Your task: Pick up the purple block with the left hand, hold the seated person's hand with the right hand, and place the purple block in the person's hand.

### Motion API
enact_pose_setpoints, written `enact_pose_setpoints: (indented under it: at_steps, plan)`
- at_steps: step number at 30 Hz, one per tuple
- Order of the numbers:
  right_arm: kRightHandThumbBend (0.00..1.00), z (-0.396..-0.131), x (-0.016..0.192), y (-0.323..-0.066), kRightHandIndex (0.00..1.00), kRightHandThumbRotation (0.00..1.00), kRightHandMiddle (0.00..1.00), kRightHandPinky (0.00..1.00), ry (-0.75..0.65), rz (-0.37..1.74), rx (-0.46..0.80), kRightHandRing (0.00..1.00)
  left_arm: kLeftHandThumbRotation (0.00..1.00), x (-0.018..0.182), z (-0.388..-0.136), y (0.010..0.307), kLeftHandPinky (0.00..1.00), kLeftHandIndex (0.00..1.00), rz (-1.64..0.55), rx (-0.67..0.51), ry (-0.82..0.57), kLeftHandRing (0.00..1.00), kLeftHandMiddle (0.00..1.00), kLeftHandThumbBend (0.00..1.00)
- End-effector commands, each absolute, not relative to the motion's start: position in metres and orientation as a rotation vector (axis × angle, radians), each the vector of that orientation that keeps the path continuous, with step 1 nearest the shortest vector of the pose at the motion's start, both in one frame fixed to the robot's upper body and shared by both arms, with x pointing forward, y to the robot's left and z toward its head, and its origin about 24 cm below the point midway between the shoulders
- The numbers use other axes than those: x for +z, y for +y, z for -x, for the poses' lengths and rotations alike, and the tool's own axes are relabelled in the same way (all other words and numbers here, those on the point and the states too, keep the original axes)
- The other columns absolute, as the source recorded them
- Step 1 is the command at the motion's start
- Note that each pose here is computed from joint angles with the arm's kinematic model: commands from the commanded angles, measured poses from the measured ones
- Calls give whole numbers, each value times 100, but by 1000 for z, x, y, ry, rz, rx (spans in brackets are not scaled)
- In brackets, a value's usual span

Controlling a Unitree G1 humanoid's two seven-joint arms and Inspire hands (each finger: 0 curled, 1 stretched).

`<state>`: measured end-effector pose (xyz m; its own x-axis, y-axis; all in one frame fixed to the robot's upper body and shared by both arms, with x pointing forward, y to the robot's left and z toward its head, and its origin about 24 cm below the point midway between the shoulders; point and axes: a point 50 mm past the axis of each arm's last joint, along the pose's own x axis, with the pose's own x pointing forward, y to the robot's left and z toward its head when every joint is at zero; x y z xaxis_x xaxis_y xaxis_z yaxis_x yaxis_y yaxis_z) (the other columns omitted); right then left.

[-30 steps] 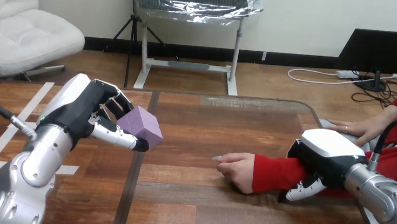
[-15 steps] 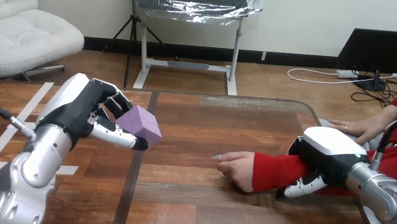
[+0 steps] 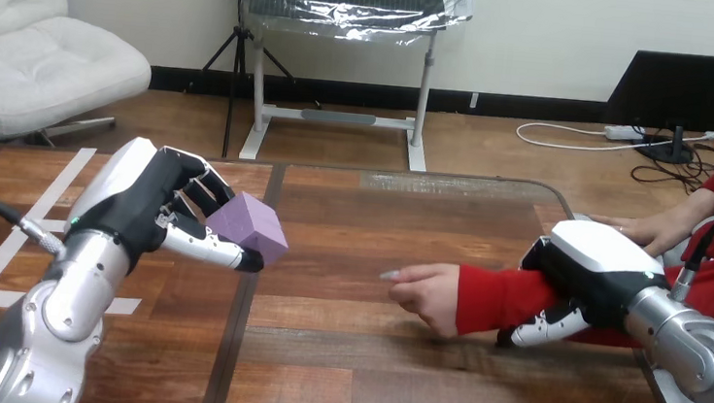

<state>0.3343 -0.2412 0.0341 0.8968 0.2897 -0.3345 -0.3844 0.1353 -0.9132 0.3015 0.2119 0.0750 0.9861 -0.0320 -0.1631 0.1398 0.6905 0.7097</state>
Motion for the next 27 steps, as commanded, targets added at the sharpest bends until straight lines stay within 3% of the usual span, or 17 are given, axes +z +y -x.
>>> enact_pose_setpoints:
  at_steps: [1, 11, 27]
  plan:
    - [73, -355, 87, -239, 27, 31, 27, 18, -123, 1306, 367, 22, 0, 100, -319, 204, 34, 41, -779, -63, 22, 37, 41, 79]
    - [73, -355, 95, -239, 29, 31, 28, 20, -156, 1274, 363, 24, 0, 97, -327, 202, 30, 41, -782, -61, 33, 35, 39, 78]
    - [74, -355, 102, -236, 28, 31, 27, 19, -183, 1254, 366, 22, 0, 94, -337, 195, 34, 42, -761, -59, 41, 38, 42, 78]
